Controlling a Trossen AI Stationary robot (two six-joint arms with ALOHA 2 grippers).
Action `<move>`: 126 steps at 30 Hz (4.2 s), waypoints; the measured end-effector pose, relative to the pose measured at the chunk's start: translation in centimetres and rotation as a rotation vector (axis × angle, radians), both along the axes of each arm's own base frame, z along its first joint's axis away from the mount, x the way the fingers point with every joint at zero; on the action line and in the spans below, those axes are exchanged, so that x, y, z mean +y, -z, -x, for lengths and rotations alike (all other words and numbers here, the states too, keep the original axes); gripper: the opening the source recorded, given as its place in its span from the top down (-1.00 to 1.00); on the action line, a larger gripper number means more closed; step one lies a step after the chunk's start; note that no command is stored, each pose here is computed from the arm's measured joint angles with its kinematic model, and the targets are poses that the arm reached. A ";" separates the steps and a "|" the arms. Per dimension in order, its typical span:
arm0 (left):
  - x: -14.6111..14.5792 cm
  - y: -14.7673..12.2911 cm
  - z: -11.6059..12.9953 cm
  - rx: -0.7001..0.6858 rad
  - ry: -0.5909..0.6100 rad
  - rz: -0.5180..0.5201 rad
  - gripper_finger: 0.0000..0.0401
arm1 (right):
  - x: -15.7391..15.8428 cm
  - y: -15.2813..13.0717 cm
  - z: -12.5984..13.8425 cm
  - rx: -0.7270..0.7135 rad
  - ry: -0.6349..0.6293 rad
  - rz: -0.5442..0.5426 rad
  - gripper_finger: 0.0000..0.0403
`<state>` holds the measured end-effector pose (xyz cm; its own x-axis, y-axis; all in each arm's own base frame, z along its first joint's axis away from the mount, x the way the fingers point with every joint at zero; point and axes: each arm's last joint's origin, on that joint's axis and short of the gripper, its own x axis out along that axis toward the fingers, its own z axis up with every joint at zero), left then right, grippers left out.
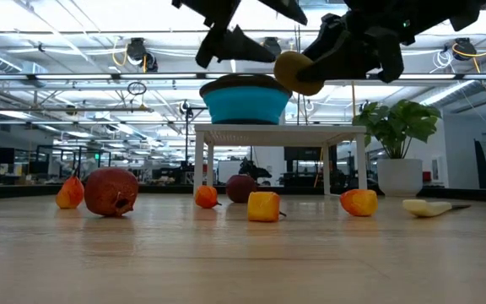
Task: Pick & Place Fruit
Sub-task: Put the kiwi into the blue strainer bowl on the shelf
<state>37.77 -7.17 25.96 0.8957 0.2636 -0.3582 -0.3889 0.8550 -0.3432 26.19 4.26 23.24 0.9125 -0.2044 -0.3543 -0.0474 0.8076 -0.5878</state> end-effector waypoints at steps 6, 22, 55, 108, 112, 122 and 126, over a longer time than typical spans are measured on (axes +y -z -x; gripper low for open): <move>0.2 1.0 -0.6 0.003 -0.021 0.028 -0.60 | 0.6 0.1 0.1 0.016 -0.044 0.047 -0.01; 1.8 1.3 -1.8 -0.070 0.020 0.100 -0.60 | 1.0 0.0 0.2 0.007 -0.054 0.044 -0.01; 1.7 1.5 -1.8 -0.042 0.092 0.134 0.10 | 0.9 0.1 0.2 -0.019 0.009 -0.138 -0.31; 3.2 -8.1 -3.0 0.082 -0.042 -0.411 0.10 | 0.9 -1.1 9.5 0.201 -0.093 -0.610 0.97; 5.7 -9.0 -3.0 0.130 -0.093 -0.421 0.10 | 0.6 -0.6 10.4 0.152 -0.104 -0.635 0.97; 14.2 -9.4 -2.0 0.180 -0.225 -0.378 0.10 | -0.2 0.2 13.0 0.061 -0.129 -0.669 1.00; 17.1 -9.4 -1.5 0.196 -0.218 -0.380 0.10 | -0.5 0.8 13.7 0.036 -0.136 -0.675 1.00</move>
<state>39.23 9.93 35.33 0.7300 0.5831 -0.3565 -0.5995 0.7968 0.0755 12.45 3.76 22.46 0.8996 0.1870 -0.3947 -0.1842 0.9818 0.0454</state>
